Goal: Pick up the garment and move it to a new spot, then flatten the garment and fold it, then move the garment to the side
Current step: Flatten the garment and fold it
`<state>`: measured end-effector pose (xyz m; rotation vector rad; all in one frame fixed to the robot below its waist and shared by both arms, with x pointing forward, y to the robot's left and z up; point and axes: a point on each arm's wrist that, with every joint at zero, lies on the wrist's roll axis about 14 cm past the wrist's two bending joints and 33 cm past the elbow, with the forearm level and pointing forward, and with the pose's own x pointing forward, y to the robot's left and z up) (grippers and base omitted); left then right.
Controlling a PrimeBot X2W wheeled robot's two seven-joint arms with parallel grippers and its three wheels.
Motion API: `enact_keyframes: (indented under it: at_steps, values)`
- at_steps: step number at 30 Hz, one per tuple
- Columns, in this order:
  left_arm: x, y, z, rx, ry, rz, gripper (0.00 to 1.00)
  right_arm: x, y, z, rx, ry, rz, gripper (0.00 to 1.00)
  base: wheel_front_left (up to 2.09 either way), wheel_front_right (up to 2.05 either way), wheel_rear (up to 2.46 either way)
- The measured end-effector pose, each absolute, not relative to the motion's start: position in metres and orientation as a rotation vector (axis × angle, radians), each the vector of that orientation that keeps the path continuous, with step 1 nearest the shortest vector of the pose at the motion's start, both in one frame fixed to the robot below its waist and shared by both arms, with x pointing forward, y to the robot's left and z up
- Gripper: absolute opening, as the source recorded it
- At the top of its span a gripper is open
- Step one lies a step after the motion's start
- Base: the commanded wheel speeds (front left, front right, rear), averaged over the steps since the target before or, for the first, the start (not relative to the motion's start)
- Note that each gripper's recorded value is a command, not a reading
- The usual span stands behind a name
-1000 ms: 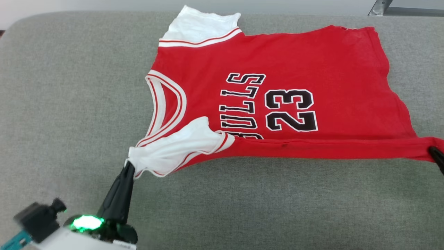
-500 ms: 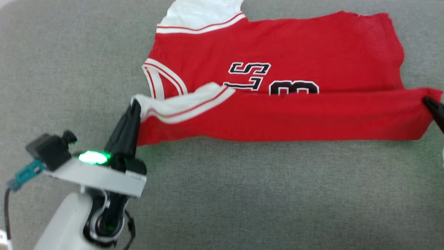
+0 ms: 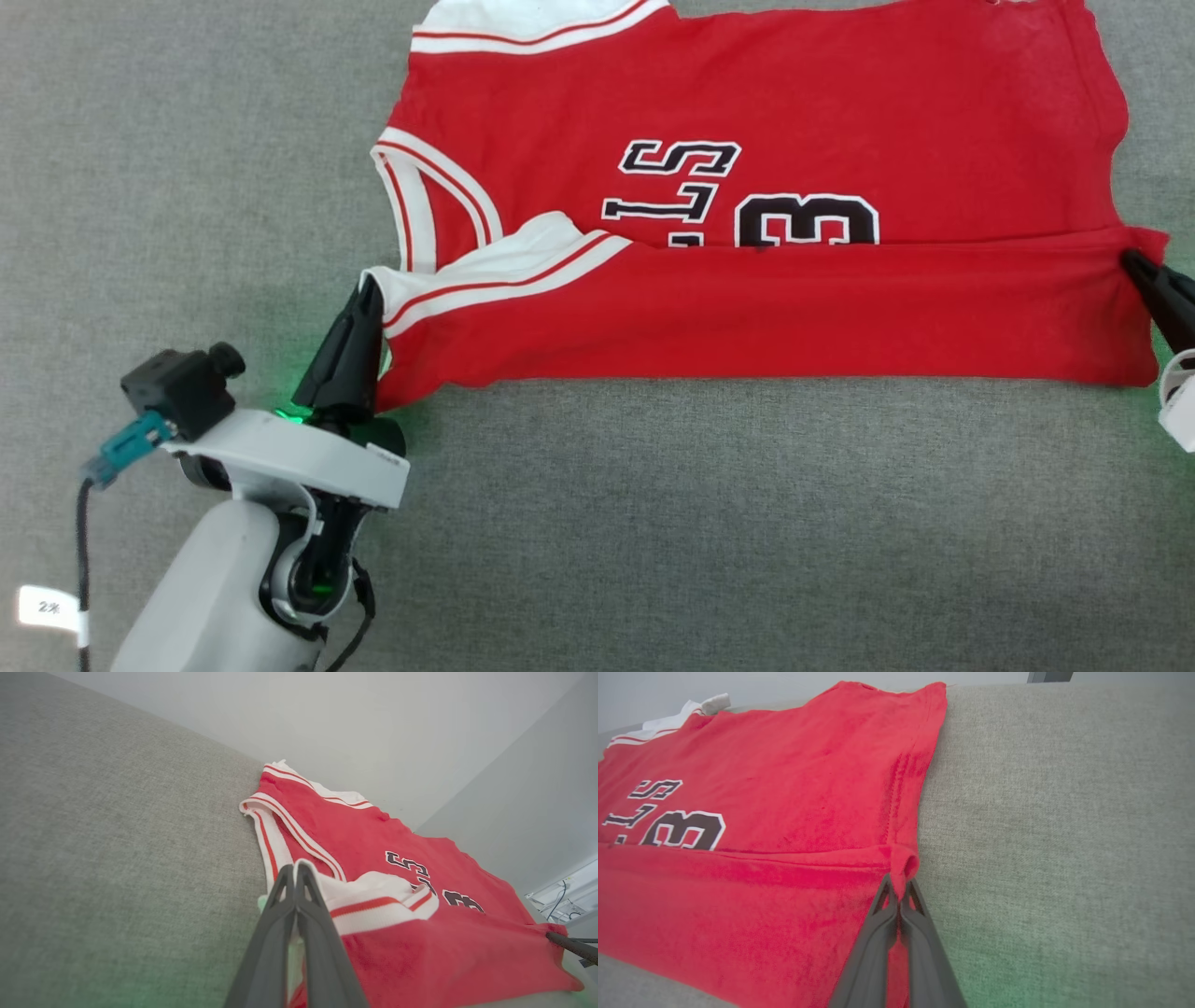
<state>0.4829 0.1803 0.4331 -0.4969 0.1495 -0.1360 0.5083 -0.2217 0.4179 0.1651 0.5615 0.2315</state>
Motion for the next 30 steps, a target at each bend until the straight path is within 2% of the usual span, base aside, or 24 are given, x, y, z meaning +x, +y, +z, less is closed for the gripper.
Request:
enact_keyframes:
  at_steps: [3,4,5,6,7,8,9,16,21,22,27,28,30]
  values:
    - [0.484,0.181,0.431,-0.468,0.152,-0.135,0.00,0.510,-0.219,0.416,0.168,0.556,0.235,0.00,0.00,0.00,0.00]
    - [0.485,0.182,0.431,-0.458,0.152,-0.136,0.10,0.510,-0.218,0.417,0.168,0.549,0.236,0.00,0.00,0.00,0.00]
    - [0.485,0.182,0.432,-0.453,0.150,-0.137,0.40,0.510,-0.218,0.419,0.168,0.539,0.235,0.00,0.00,0.00,0.00]
    - [0.486,0.182,0.433,-0.437,0.148,-0.142,0.62,0.510,-0.218,0.422,0.168,0.524,0.235,0.21,0.00,0.00,0.00]
    - [0.486,0.183,0.436,-0.420,0.145,-0.149,1.00,0.511,-0.218,0.424,0.167,0.510,0.234,0.47,0.00,0.00,0.00]
    - [0.487,0.184,0.439,-0.400,0.144,-0.157,1.00,0.511,-0.218,0.427,0.162,0.496,0.235,0.88,0.00,0.00,0.00]
    - [0.487,0.186,0.441,-0.378,0.148,-0.166,1.00,0.511,-0.218,0.431,0.160,0.478,0.234,1.00,0.00,0.00,0.00]
    - [0.493,0.205,0.491,-0.136,0.176,-0.258,1.00,0.510,-0.218,0.472,0.138,0.310,0.224,1.00,0.00,0.00,0.00]
    - [0.489,0.205,0.501,-0.030,0.316,-0.310,1.00,0.510,-0.217,0.498,0.137,0.216,0.221,1.00,0.00,0.00,0.00]
    - [0.482,0.203,0.493,-0.007,0.455,-0.327,1.00,0.510,-0.215,0.508,0.137,0.185,0.224,1.00,0.00,0.00,0.00]
    - [0.446,0.187,0.459,-0.027,0.855,-0.402,1.00,0.507,-0.208,0.519,0.133,0.156,0.239,1.00,0.00,0.00,0.00]
    - [0.446,0.187,0.459,-0.027,0.855,-0.402,1.00,0.507,-0.208,0.519,0.133,0.156,0.239,1.00,0.00,0.00,0.00]
    - [0.440,0.189,0.452,-0.038,0.970,-0.396,1.00,0.505,-0.204,0.520,0.138,0.158,0.248,1.00,0.00,0.00,0.00]
